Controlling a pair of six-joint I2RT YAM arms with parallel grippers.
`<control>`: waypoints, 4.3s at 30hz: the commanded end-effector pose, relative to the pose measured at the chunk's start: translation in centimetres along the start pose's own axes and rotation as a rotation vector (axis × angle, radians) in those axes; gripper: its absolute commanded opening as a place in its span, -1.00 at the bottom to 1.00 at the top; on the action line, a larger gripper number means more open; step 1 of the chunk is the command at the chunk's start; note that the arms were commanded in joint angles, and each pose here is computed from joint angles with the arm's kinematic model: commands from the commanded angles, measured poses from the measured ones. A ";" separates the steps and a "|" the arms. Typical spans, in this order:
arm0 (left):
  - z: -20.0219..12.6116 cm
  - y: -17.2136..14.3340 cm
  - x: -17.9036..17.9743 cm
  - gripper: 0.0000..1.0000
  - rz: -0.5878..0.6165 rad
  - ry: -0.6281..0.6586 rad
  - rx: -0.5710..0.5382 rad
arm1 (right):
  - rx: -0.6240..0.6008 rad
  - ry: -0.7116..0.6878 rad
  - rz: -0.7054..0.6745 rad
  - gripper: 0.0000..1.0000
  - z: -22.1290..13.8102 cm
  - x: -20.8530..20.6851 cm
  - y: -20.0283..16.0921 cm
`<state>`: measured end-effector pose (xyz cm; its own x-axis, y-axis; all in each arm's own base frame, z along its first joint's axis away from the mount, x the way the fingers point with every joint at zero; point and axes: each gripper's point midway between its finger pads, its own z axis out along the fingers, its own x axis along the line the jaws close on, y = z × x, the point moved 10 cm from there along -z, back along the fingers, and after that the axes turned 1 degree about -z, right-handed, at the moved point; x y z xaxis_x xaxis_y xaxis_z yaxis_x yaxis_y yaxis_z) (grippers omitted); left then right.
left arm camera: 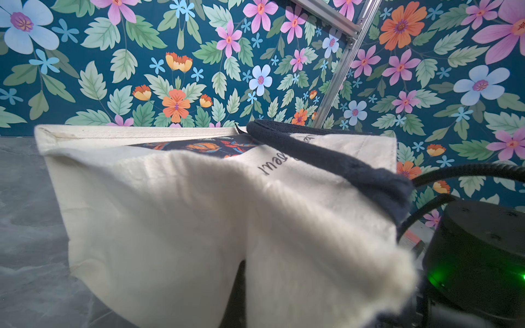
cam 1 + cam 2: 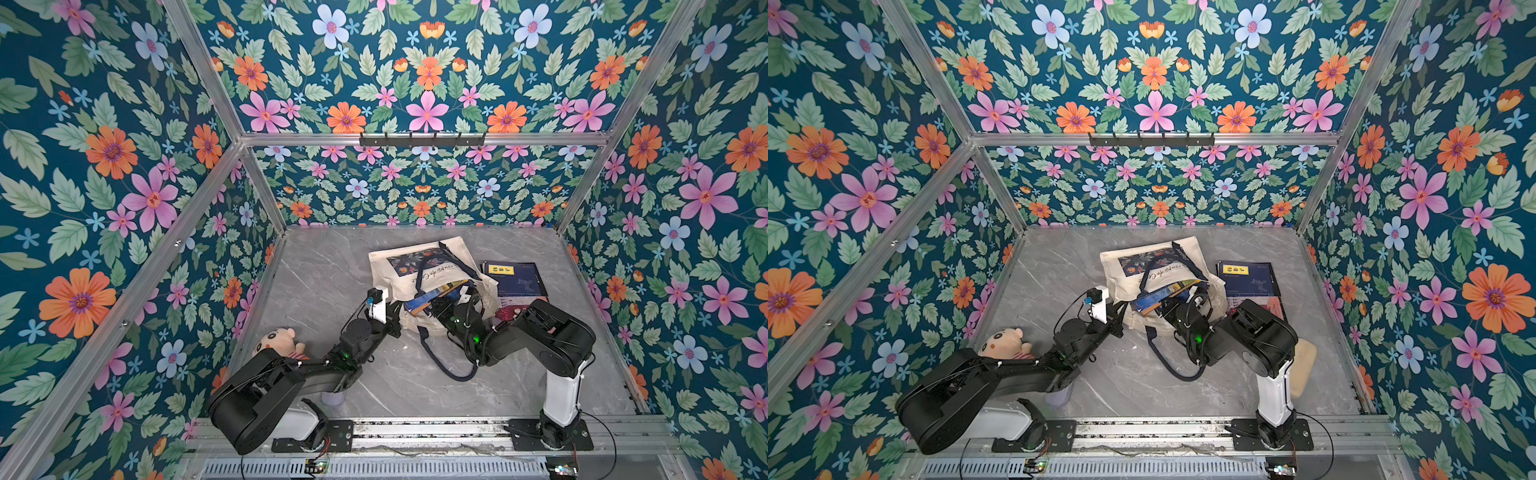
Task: Take out the books from the canvas bag
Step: Pick up the book from the canvas bag, then place the book on the book.
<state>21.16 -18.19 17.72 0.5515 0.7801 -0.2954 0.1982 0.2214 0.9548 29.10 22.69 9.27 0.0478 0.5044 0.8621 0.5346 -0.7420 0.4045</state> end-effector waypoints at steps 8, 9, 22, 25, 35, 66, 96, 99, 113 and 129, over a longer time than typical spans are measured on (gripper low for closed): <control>0.1 0.7 -0.4 -1.00 -0.011 -0.046 -0.051 | -0.098 0.087 -0.034 -0.28 2.0 2.7 1.3; 0.0 0.7 -0.4 -1.00 -0.011 -0.046 -0.051 | -0.096 0.092 -0.036 -0.32 2.2 2.7 1.3; 0.0 0.7 -0.4 -1.00 -0.013 -0.043 -0.058 | -0.069 0.120 -0.044 -1.00 1.0 4.3 2.1; 0.0 0.8 -0.2 -1.00 -0.016 -0.018 -0.061 | -0.047 0.065 -0.030 -1.00 -0.8 4.3 2.0; 0.1 0.7 0.1 -1.00 -0.022 0.033 -0.053 | -0.006 -0.094 -0.046 -1.00 -6.3 5.5 3.5; 0.2 0.6 0.0 -1.00 -0.025 0.008 -0.051 | -0.008 0.119 0.005 -0.36 0.6 1.5 1.9; 0.6 1.1 1.4 -1.00 -0.121 0.246 -0.032 | -0.056 0.020 -0.226 -1.00 -15.3 8.0 6.7; 0.6 1.1 1.5 -1.00 -0.121 0.264 -0.032 | -0.133 0.021 -0.231 -1.00 -18.1 8.4 8.0; -0.3 1.3 2.3 -1.00 -0.125 0.368 -0.066 | -0.425 -0.143 -0.130 -1.00 -24.0 4.8 11.6; -1.2 1.6 3.2 -1.00 -0.134 0.503 -0.096 | -0.525 -0.171 0.050 -1.00 -21.7 0.6 15.7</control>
<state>22.12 -14.98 17.90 0.1029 0.9254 -0.3648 0.1888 0.3419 0.9206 18.18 1.37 21.30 0.3457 0.5392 0.7680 0.0762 -0.8319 0.5497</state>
